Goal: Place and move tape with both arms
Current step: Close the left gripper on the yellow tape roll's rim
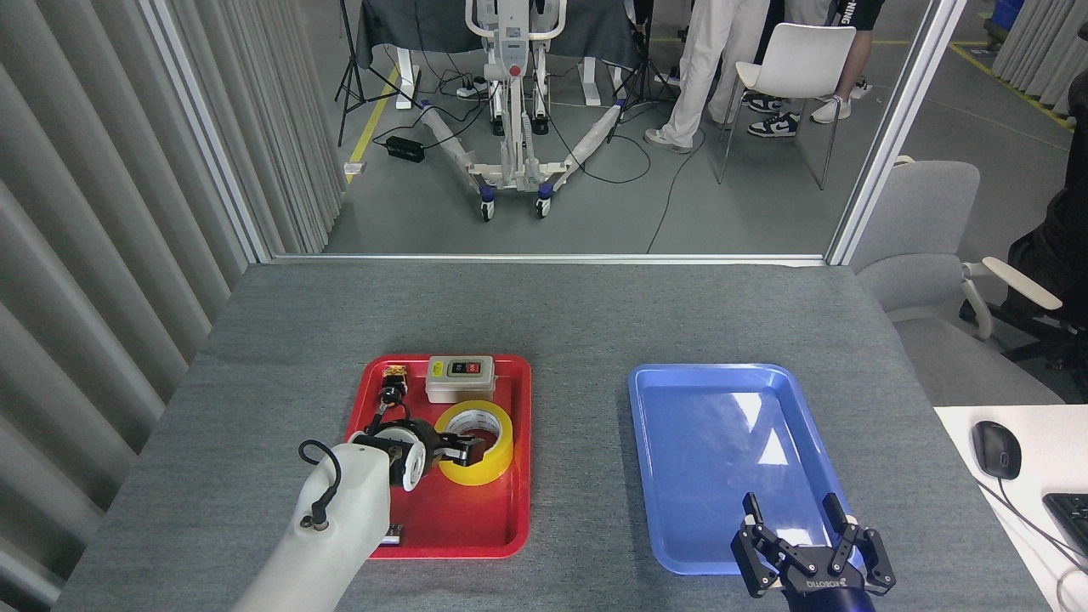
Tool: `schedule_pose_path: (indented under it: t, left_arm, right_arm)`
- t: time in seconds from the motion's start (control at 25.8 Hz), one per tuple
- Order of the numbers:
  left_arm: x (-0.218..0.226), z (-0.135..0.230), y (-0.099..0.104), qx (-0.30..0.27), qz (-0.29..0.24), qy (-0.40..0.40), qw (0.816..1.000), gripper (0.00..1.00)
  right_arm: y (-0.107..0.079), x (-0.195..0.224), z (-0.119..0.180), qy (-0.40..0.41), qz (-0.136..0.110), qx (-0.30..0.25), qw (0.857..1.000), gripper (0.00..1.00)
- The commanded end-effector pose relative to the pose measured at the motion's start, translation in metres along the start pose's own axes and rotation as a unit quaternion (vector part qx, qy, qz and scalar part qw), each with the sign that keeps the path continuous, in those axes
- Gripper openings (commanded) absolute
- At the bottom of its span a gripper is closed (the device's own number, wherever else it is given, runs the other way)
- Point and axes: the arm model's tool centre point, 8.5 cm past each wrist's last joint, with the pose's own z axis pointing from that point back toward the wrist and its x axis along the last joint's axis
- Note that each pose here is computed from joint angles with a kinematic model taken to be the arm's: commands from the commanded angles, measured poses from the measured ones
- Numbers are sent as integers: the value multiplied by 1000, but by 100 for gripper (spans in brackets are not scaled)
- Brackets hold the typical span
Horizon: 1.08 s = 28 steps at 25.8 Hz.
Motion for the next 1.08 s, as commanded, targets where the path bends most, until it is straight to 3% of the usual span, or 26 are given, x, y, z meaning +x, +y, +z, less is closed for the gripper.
schedule_pose_path:
  t: [0.0,0.27,0.35,1.04]
  left_arm:
    - [3,0,0,-1,-2,-4,1000,100]
    - [7,-1,0,2,-5,-6,1000,91]
    - [8,-1,0,3,-6,-7,1000,83]
    - [6,-1,-1,6,-9,-4,1000,68]
  right_arm:
    - [0,2,0,0,-3,-1,1000,100]
    - [0,5,-1,0,-6,-2,1000,100]
    - [1,6,0,0,-9,-1,1000,100]
    - [0,11,-3,1,-16,-4,1000,100]
